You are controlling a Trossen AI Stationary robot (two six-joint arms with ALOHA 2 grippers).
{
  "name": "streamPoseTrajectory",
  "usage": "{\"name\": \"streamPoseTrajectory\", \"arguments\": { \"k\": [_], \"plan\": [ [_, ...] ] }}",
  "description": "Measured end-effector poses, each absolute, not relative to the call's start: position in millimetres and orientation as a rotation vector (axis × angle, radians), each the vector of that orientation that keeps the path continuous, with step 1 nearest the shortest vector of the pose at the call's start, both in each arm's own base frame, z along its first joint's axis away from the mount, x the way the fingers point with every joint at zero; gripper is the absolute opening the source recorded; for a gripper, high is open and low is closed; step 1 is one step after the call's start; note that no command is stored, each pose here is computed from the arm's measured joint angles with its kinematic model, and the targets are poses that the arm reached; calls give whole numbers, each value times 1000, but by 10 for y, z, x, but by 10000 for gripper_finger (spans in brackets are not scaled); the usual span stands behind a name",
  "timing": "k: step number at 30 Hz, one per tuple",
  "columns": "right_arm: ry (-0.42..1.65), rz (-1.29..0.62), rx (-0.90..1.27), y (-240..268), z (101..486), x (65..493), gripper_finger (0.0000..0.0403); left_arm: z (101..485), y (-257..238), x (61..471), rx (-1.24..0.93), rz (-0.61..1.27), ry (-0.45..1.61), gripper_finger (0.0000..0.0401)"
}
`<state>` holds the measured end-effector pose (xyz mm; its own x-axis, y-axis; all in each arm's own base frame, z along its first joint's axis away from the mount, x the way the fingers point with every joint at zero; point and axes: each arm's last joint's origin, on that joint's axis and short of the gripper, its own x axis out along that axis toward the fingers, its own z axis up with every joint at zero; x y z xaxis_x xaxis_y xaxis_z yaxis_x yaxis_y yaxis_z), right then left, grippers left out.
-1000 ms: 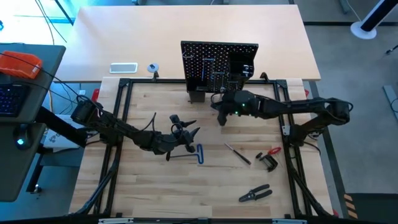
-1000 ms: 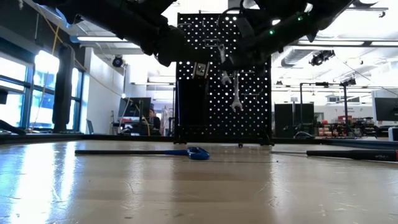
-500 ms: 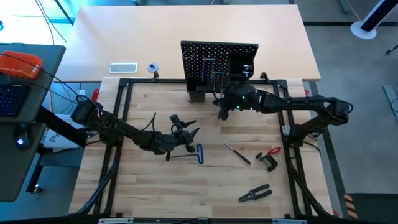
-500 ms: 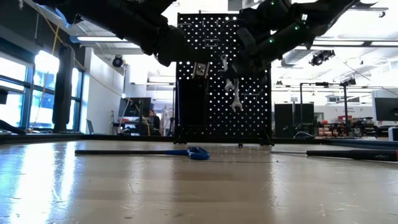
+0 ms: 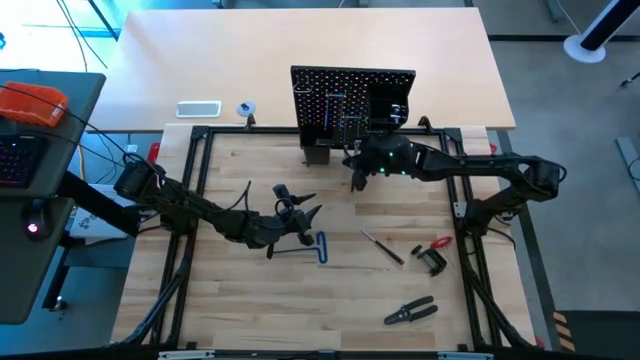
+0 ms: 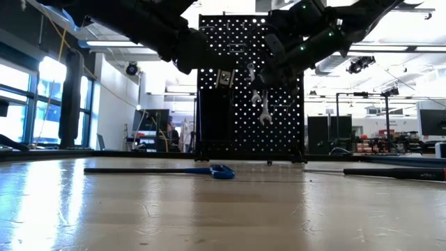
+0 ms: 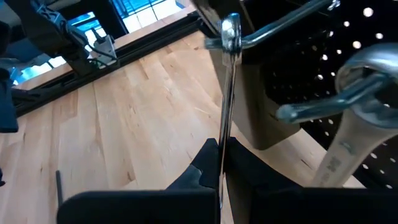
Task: Hang tools onto peg board
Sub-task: Hang the wrench on the pegboard
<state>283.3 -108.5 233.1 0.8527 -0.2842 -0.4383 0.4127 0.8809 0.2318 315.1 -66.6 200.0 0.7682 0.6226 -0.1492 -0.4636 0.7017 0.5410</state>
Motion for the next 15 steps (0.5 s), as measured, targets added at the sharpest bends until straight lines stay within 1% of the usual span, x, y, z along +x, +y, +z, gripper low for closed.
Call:
{"name": "streamPoseTrajectory", "arguments": {
  "k": [15],
  "plan": [
    [398,-392,339,-1133,2334,2816,5,2005,-665,3154,500,617,330,158]
  ]
}}
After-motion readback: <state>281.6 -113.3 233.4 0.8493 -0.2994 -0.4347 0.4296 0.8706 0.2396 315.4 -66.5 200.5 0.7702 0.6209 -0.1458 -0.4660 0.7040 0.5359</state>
